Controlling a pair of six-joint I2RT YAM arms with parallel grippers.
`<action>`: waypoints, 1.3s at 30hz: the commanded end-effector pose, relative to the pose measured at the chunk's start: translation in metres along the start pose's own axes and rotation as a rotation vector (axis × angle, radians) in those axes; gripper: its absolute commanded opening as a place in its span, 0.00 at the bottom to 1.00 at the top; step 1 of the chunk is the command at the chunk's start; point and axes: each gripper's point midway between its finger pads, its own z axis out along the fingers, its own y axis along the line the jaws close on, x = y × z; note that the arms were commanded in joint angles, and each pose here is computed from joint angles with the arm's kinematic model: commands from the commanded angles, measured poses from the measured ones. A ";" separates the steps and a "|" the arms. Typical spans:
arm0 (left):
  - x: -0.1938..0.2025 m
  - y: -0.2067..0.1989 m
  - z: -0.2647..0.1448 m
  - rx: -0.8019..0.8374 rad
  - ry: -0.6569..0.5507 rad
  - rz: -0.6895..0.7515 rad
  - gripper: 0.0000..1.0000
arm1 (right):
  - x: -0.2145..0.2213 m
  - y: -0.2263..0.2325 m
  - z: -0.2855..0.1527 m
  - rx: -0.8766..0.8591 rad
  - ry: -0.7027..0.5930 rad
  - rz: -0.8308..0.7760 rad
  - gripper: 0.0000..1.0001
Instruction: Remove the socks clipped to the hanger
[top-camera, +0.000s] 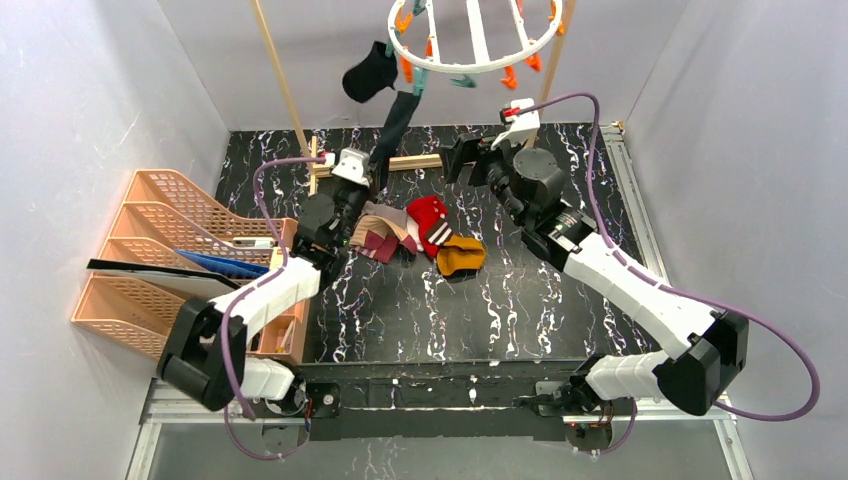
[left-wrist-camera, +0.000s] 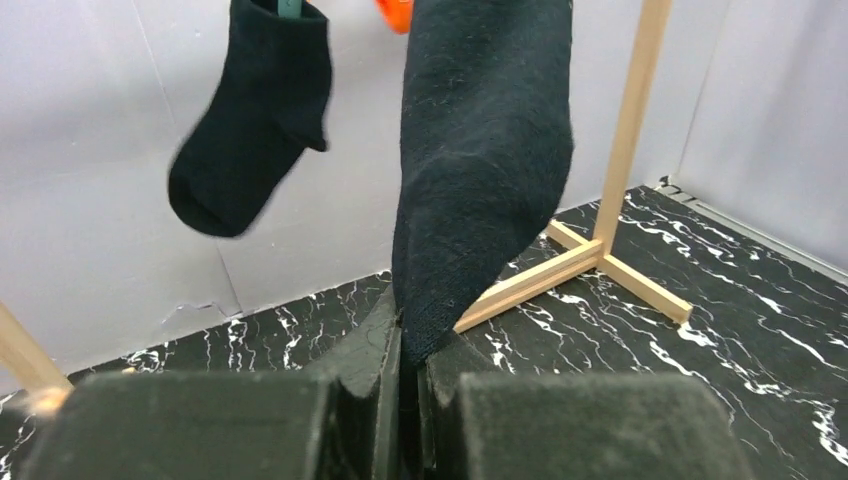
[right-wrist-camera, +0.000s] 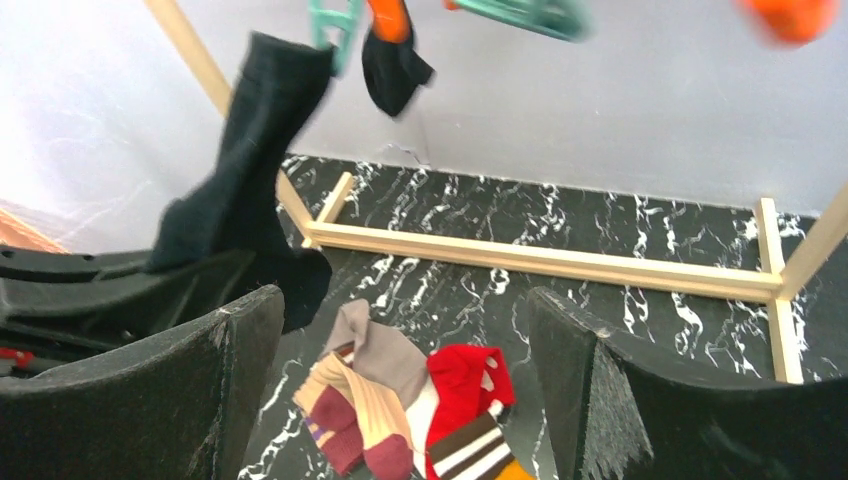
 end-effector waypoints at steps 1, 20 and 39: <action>-0.012 -0.013 -0.021 0.011 0.023 0.042 0.00 | -0.035 0.021 -0.014 -0.019 -0.125 -0.002 0.99; 0.013 -0.049 -0.053 0.105 0.103 -0.018 0.00 | -0.064 0.077 -0.003 -0.251 -0.200 -0.051 0.99; 0.022 -0.060 -0.059 0.154 0.137 0.023 0.00 | -0.083 0.091 0.051 -0.488 -0.237 0.139 0.93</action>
